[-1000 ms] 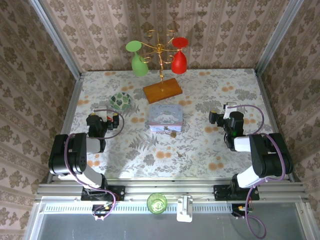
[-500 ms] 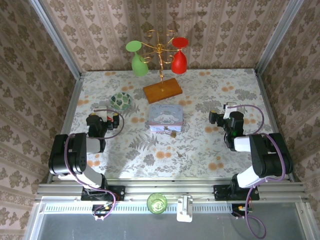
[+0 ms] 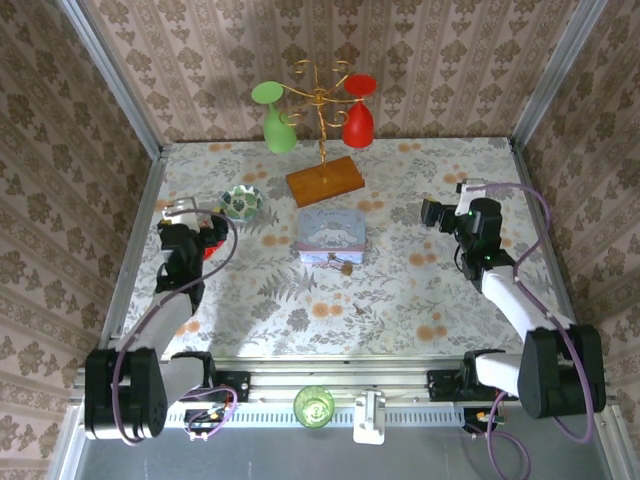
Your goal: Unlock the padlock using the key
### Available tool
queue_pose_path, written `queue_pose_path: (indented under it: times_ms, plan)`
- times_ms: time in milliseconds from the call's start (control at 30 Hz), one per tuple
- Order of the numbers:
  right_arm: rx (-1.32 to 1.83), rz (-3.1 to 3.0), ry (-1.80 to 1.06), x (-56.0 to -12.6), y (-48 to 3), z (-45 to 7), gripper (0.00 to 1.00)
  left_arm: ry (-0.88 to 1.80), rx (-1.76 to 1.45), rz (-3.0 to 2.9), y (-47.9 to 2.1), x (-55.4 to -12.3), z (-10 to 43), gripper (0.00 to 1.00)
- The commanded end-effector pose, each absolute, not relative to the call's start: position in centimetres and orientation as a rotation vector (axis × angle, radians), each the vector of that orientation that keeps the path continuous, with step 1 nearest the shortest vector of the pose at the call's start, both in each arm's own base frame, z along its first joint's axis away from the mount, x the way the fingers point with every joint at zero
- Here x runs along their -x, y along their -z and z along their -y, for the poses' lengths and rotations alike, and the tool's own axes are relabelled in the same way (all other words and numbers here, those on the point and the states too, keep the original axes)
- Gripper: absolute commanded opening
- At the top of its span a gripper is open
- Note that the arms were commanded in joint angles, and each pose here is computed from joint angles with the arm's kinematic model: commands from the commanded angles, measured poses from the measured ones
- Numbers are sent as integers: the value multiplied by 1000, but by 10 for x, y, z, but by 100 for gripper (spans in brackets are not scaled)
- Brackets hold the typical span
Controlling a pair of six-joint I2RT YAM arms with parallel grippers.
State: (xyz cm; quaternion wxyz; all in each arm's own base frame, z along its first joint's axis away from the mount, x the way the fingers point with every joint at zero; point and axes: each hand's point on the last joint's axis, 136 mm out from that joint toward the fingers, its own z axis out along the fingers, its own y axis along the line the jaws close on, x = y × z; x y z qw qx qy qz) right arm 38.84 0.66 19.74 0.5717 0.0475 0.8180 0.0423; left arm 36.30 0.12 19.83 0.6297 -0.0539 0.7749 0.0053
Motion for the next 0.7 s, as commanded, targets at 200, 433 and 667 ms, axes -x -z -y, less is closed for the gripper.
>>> queue_pose_path:
  times_ms: [200, 433, 667]
  plan:
    - [-72, -2184, -492, -313, -185, -80, 100, 501, 211, -1808, -209, -308, 58, 100]
    - [126, -2434, -529, -264, -144, -139, 100, 747, 134, -1951, -196, -273, 114, 100]
    - [273, -2591, -376, -227, -94, -174, 91, 851, -5, -2088, -167, -237, 175, 100]
